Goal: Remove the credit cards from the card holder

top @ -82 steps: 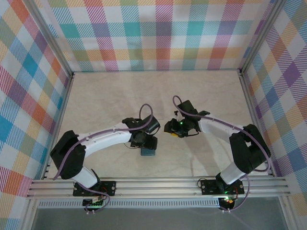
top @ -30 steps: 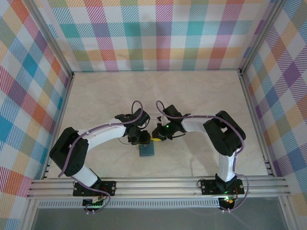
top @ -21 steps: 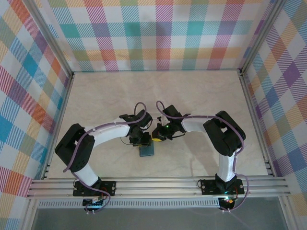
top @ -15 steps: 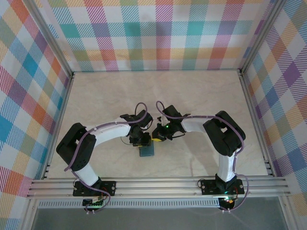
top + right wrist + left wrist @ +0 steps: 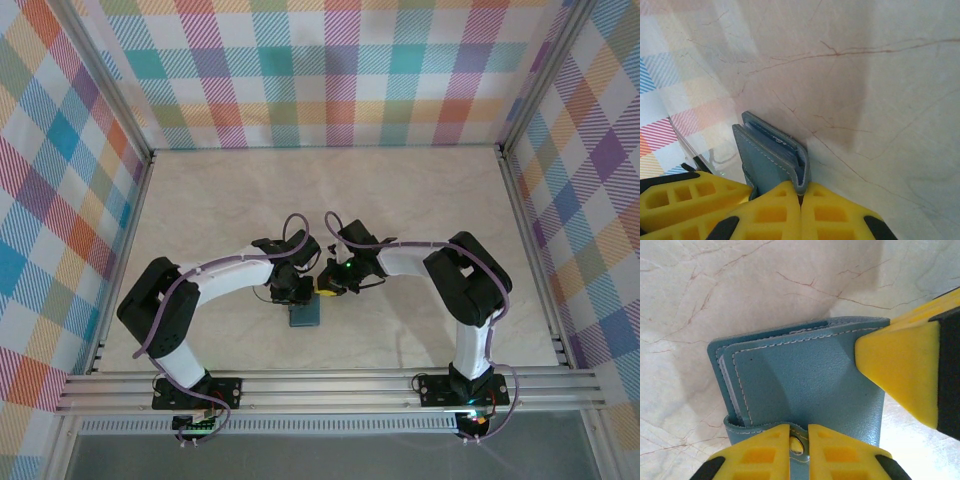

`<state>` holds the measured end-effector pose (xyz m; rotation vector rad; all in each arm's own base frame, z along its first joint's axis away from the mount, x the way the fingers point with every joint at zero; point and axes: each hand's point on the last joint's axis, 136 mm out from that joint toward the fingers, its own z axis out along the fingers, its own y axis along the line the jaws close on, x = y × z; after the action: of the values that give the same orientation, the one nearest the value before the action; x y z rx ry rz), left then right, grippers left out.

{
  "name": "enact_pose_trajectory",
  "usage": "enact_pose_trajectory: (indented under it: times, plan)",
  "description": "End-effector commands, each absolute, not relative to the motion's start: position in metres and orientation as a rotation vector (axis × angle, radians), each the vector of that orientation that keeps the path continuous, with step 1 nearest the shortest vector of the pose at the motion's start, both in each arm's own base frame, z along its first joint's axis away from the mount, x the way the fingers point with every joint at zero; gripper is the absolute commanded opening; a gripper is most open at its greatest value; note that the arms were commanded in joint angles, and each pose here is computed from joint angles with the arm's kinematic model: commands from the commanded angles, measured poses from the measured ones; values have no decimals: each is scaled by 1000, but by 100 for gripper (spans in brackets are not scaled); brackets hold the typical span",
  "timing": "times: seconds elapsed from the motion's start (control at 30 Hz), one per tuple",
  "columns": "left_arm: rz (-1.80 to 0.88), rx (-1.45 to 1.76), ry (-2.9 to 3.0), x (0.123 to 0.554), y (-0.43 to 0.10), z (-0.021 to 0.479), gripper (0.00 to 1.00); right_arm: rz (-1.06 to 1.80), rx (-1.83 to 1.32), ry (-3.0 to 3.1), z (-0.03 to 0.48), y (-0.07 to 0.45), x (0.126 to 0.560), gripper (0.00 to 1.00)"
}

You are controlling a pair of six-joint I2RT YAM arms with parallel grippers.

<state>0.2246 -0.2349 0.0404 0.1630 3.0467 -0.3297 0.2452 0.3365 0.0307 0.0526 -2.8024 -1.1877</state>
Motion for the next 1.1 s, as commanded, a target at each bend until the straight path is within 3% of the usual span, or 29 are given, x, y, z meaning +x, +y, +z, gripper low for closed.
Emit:
enact_pose_trajectory:
  times: [0.0, 0.37, 0.6, 0.93, 1.07]
  plan:
    - [-193, 167, 3046, 221, -214, 47, 12, -1120, 66, -2837, 37, 329, 242, 6]
    - [-201, 110, 2996, 219, -201, 63, 7, -976, 94, -2916, 37, 311, 240, 5]
    - [-426, -14, 3016, 218, -205, 56, 7, -826, 118, -2991, 39, 294, 242, 9]
    - [-666, -71, 3011, 219, -219, 45, 8, -715, 69, -3046, 52, 287, 241, 39]
    - [-812, -128, 2995, 218, -221, 39, 8, -626, 41, -3087, 57, 288, 238, 45]
